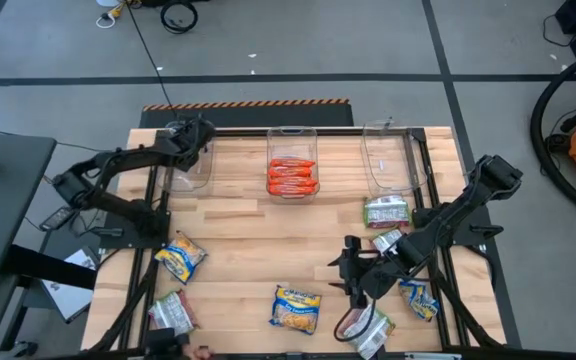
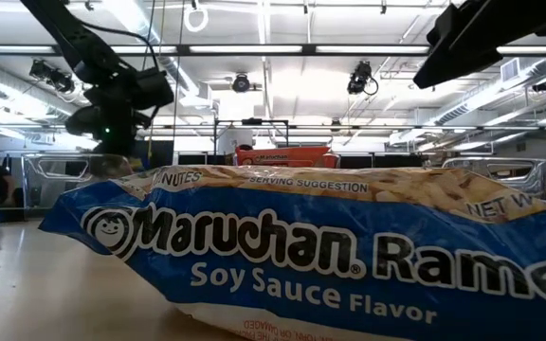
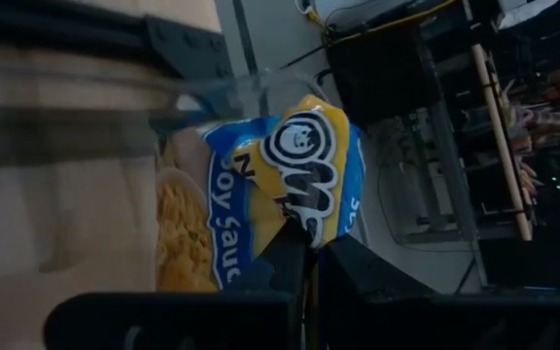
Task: Sort Maruchan noodles
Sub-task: Put the blue noodle pack into the left transparent bin
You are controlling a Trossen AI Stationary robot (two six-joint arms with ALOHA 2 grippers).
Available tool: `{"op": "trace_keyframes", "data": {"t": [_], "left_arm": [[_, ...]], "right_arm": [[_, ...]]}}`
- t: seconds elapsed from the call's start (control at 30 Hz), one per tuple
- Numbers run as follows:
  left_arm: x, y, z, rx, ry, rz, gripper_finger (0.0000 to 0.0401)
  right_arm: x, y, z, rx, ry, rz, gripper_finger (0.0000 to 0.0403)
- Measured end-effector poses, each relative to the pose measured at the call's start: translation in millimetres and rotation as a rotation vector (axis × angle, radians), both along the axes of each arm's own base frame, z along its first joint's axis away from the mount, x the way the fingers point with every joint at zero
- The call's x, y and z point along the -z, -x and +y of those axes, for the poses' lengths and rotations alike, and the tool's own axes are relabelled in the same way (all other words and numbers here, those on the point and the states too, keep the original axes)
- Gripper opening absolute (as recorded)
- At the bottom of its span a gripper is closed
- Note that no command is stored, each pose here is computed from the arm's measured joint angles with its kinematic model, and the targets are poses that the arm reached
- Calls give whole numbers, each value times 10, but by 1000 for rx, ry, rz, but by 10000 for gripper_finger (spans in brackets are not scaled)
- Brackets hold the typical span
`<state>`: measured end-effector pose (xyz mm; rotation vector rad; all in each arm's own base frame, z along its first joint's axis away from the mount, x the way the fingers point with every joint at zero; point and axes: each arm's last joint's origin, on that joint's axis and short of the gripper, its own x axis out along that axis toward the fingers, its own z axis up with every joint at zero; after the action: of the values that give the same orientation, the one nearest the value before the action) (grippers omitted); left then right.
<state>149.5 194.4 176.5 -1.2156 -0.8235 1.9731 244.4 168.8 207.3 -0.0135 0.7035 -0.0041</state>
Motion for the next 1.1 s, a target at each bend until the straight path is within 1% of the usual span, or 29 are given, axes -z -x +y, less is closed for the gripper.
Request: {"op": "trace_keyframes", "data": {"t": [0.2, 0.4, 0.5, 0.67, 0.83, 0.97, 1.1], "left_arm": [[68, 6, 175, 40, 8, -9, 21], [127, 75, 264, 55, 55, 8, 27], [118, 77, 282, 51, 40, -2, 50], [107, 73, 289, 46, 24, 1, 103], [111, 65, 288, 87, 49, 16, 147], [47, 74, 274, 133, 55, 61, 165], [-73, 96, 240, 178, 43, 116, 167]], "right_arm": [[3, 2, 0, 0, -7, 6, 242], [2, 2, 7, 37, -75, 9, 242], [3, 9, 21, 36, -106, 18, 242], [6, 11, 27, 21, -126, 33, 242], [9, 17, 40, -9, -151, 54, 242], [-22, 13, 46, -35, -152, 74, 242], [-125, -4, 65, -59, -127, 89, 240]]}}
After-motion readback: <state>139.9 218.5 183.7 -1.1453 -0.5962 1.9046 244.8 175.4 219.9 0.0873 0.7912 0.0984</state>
